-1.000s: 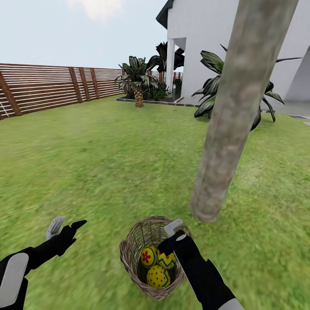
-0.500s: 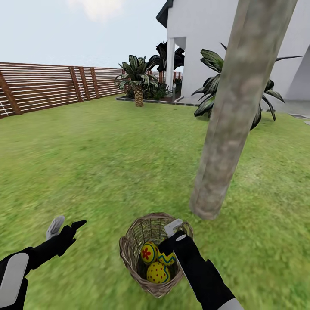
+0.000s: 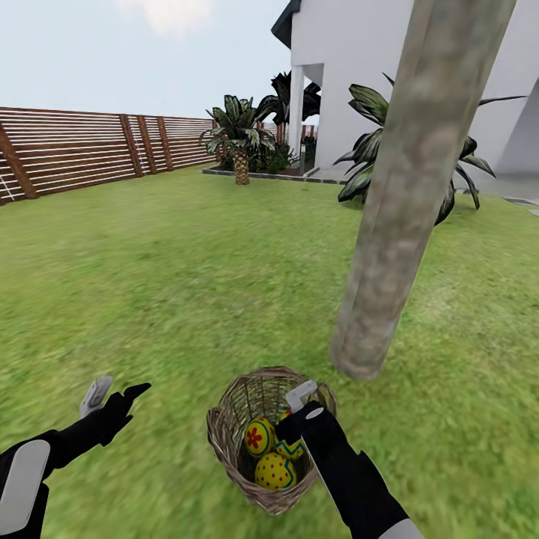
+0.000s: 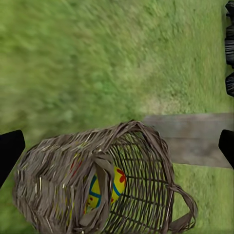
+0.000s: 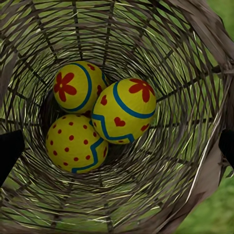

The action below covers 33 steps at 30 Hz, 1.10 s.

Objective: Take the three Easter eggs out of the wicker basket on the lawn in the garden, then place them on the lawn next to a single tree (choose any tree) so that all three eggs are next to the same tree and none are left in the basket.

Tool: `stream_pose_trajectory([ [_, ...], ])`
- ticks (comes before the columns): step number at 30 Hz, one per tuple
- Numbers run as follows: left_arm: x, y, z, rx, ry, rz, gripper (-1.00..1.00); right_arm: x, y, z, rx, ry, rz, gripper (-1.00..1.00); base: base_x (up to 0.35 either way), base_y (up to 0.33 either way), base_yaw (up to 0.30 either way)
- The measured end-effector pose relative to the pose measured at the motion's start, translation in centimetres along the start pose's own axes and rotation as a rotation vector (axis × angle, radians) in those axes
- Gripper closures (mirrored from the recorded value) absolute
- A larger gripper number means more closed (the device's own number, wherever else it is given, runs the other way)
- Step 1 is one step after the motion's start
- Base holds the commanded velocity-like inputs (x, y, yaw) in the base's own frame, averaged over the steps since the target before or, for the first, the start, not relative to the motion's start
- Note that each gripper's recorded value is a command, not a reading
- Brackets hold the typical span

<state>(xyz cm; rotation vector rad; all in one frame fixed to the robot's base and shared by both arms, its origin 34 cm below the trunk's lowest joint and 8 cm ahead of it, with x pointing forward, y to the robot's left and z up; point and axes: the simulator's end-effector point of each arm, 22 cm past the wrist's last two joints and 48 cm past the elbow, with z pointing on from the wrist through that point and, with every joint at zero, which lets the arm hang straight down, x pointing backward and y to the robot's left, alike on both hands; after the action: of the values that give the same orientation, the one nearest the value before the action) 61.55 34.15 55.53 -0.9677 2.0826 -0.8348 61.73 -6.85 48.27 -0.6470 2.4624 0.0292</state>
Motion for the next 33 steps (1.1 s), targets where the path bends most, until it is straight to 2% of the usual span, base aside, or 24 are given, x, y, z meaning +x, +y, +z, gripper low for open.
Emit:
stream_pose_trajectory([
  [4, 0.0, 0.0, 0.0, -0.001, 0.000, 0.000, -1.00, -0.1, 1.3, 0.0, -0.056, -0.004, 0.051, -1.00, 0.208, 0.008, 0.000],
  [8, -0.1, 0.1, -0.1, -0.002, -0.001, 0.001, -1.00, -0.1, 1.8, 0.0, -0.083, -0.004, 0.075, -1.00, 0.310, 0.064, 0.000],
  [24, 0.0, 0.1, 0.0, -0.001, 0.000, -0.002, -1.00, -0.1, 2.1, 0.0, -0.090, -0.003, 0.084, -1.00, 0.034, 0.009, -0.002],
  [33, -0.1, -0.3, -0.2, 0.007, -0.003, -0.001, -1.00, -0.4, 2.2, -0.3, -0.100, -0.012, 0.095, -1.00, 0.000, 0.077, -0.177],
])
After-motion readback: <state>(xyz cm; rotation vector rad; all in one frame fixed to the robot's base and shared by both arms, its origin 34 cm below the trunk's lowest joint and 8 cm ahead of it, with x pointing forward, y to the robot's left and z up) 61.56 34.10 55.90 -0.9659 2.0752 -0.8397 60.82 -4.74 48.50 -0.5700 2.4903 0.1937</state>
